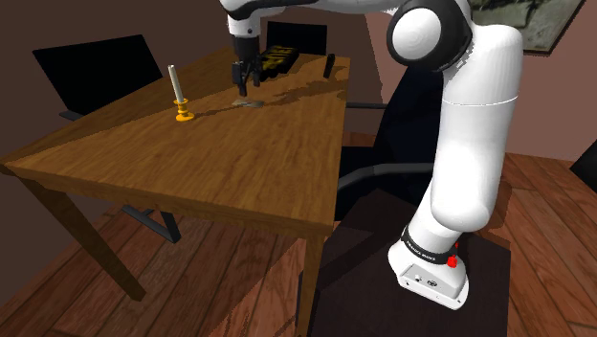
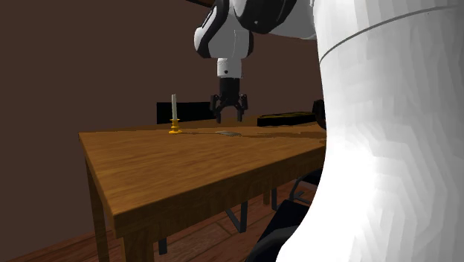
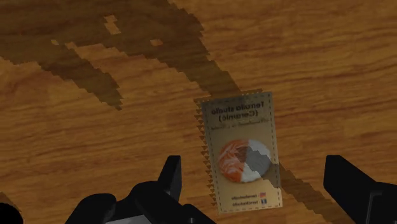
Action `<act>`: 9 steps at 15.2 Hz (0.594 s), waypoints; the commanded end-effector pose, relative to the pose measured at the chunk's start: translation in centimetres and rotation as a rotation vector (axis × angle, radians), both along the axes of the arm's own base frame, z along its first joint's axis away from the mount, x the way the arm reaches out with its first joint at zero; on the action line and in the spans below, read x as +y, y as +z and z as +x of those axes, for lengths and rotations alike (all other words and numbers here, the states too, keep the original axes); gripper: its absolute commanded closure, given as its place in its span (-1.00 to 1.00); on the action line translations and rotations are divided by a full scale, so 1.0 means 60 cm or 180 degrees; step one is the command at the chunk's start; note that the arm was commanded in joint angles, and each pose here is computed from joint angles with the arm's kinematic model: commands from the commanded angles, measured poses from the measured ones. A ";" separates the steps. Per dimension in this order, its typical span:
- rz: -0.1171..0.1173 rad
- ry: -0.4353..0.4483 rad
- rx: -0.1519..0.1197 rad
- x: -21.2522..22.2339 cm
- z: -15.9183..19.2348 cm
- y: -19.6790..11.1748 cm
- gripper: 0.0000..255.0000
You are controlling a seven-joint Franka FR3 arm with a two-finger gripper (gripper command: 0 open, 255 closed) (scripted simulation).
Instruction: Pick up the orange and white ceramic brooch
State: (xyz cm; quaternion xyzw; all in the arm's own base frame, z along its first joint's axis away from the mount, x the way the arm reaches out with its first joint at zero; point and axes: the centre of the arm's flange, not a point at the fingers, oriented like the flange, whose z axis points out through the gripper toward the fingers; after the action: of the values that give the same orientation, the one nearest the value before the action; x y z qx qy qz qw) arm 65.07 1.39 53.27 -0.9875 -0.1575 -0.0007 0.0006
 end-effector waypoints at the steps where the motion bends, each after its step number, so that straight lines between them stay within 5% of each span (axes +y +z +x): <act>1: 0.0011 0.0040 0.0012 0.008 0.018 -0.010 -1.00; 9: 0.0011 0.0040 0.0012 0.008 0.018 -0.067 -1.00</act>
State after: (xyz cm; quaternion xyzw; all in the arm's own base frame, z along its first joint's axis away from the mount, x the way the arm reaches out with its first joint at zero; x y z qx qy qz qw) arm 66.16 1.78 49.46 -0.9865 -0.1637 0.0012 0.0027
